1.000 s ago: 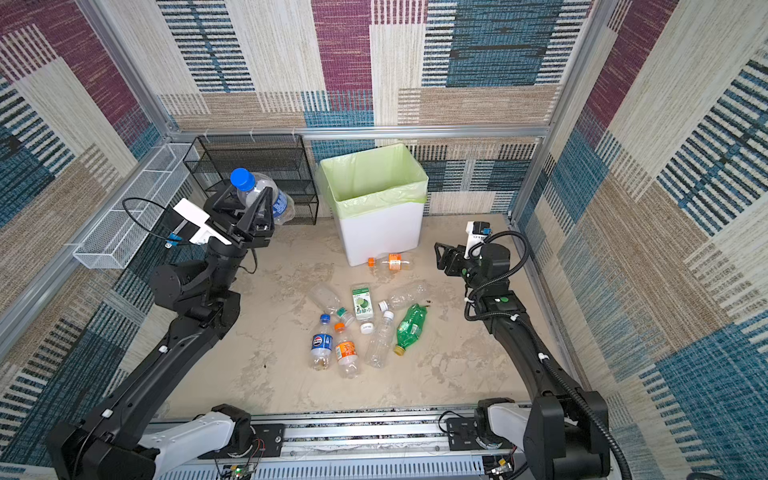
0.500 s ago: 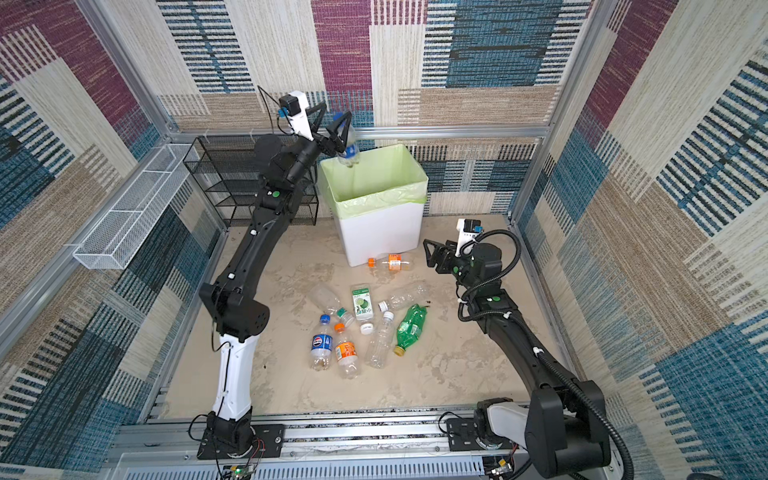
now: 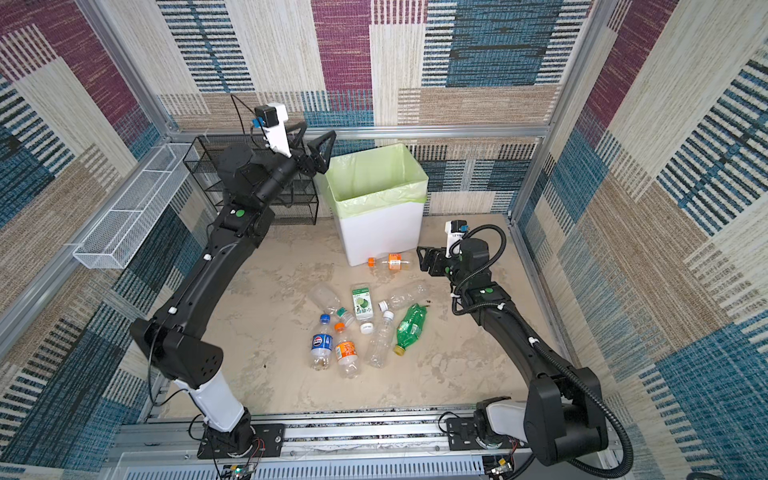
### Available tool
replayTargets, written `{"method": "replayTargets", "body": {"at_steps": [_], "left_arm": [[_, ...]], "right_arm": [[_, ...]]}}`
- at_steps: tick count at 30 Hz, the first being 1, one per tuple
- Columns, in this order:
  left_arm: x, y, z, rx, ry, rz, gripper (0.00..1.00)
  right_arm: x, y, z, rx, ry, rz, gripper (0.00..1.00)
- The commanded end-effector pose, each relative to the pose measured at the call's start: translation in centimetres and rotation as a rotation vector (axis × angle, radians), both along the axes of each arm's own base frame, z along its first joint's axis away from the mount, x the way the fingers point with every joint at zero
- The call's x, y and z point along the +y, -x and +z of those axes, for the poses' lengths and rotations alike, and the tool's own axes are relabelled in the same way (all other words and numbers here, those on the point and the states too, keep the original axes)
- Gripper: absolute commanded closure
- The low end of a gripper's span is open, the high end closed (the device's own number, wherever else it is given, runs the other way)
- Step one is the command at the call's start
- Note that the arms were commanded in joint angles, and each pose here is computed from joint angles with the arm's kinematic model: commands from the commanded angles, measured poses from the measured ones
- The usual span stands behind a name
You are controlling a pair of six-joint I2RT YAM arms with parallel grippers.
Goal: Throw the plastic bottles in the bin
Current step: 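Withdraw the left gripper from the bin while the right gripper reaches toward the green bottle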
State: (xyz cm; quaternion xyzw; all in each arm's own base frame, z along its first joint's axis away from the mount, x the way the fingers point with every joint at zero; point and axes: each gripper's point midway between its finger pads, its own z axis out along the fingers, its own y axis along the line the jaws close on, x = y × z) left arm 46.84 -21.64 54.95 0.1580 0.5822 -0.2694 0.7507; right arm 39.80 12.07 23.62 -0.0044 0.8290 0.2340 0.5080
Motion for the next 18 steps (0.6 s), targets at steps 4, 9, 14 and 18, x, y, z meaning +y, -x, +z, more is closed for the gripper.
{"method": "replayTargets", "body": {"at_steps": [4,9,14,18], "left_arm": [[5.4,1.7,-8.2,0.263,-0.050,0.153,0.09],[9.8,4.2,-15.7,0.478,-0.062,0.225,0.10],[11.5,6.7,-20.0,0.562,-0.204,0.262,0.10],[11.7,8.2,-22.8,0.579,-0.232,0.256,0.11]], "right_arm": [[0.0,3.2,-6.5,0.270,0.072,-0.049,0.18],[1.1,6.5,-9.6,0.408,0.048,-0.081,0.17],[1.1,9.7,-11.1,0.465,-0.051,-0.158,0.15],[1.9,11.2,-13.6,0.551,-0.062,-0.160,0.15]]}}
